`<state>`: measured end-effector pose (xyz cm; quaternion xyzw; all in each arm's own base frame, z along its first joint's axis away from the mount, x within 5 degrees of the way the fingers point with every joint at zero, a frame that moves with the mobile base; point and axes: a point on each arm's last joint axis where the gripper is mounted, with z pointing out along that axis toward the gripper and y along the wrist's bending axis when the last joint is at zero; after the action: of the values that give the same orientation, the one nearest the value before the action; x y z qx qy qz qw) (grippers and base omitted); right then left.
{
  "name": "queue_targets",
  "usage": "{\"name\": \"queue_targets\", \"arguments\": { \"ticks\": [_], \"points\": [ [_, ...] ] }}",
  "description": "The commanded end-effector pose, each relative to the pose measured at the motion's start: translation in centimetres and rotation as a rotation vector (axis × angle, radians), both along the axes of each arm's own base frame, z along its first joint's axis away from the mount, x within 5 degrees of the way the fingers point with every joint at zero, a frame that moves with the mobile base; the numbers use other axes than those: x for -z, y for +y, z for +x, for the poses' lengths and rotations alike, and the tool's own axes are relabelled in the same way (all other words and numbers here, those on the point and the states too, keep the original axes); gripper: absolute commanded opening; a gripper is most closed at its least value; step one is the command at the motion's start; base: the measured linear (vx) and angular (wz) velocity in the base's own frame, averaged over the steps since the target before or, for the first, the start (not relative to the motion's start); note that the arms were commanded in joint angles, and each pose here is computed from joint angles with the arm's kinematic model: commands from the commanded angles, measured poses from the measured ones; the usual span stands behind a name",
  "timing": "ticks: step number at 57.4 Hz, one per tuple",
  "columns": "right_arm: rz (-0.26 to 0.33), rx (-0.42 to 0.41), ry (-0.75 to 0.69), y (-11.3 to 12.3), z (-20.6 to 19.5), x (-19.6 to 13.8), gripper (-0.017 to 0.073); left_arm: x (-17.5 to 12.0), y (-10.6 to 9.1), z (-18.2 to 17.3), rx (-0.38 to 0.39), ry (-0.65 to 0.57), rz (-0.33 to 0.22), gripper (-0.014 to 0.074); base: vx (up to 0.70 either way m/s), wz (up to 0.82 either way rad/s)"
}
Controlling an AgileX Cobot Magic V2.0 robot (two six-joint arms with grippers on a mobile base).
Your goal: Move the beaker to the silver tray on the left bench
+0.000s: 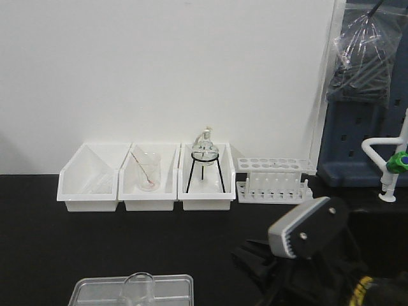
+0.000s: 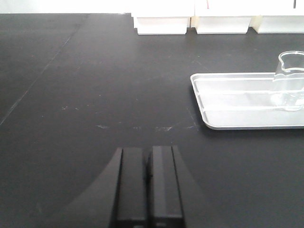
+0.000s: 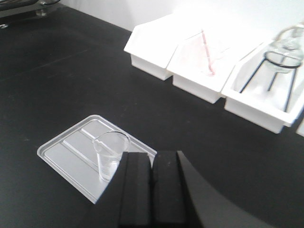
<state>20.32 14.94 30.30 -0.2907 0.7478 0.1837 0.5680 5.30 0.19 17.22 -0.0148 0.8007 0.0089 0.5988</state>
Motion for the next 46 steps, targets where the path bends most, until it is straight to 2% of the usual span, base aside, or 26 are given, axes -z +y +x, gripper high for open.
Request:
{"name": "queue_targets", "arguments": {
  "ticks": [1,10,28,30,35,37,39,41,42,46],
  "points": [
    [0.061,-0.026,-0.081,-0.8,-1.6,-1.9,-0.001,0.2,0.0,0.1,0.004,-0.065,-0.011,0.0001,0.0,0.0],
    [0.076,-0.027,-0.101,-1.7,-2.8,-2.0,-0.001,0.2,0.0,0.1,0.004,-0.065,-0.011,0.0001,0.0,0.0],
    [0.076,-0.025,-0.097,-1.8,-2.9,-1.9,-0.001,0.2,0.0,0.1,0.004,-0.065,-0.011,0.0001,0.0,0.0],
    [0.092,-0.019,-0.086,-1.8,-2.9,-1.9,-0.001,0.2,0.0,0.1,0.004,-0.065,-0.011,0.0001,0.0,0.0],
    [0.196,0.058,0.003,-2.2,-2.8,-2.0,-0.001,0.2,0.0,0.1,0.004,-0.065,-0.011,0.0001,0.0,0.0],
    [0.199,0.099,0.036,-2.7,-2.9,-1.7,-0.001,0.2,0.0,0.1,0.004,-0.065,-0.011,0.0001,0.0,0.0],
    [0.17,0.128,0.054,-3.3,-3.2,-1.3,-0.001,0.2,0.0,0.1,0.004,-0.065,-0.011,0.0001,0.0,0.0],
    [0.167,0.145,0.069,-3.8,-3.5,-0.8,-0.001,0.2,0.0,0.1,0.004,-0.065,-0.011,0.0001,0.0,0.0],
    [0.13,0.148,0.064,-4.2,-3.8,-0.4,-0.001,0.2,0.0,0.1,0.004,-0.065,-0.011,0.0001,0.0,0.0],
    [0.083,0.153,0.031,-5.3,-4.9,0.6,-0.001,0.2,0.0,0.1,0.004,-0.065,-0.011,0.0001,0.0,0.0]
  ]
}}
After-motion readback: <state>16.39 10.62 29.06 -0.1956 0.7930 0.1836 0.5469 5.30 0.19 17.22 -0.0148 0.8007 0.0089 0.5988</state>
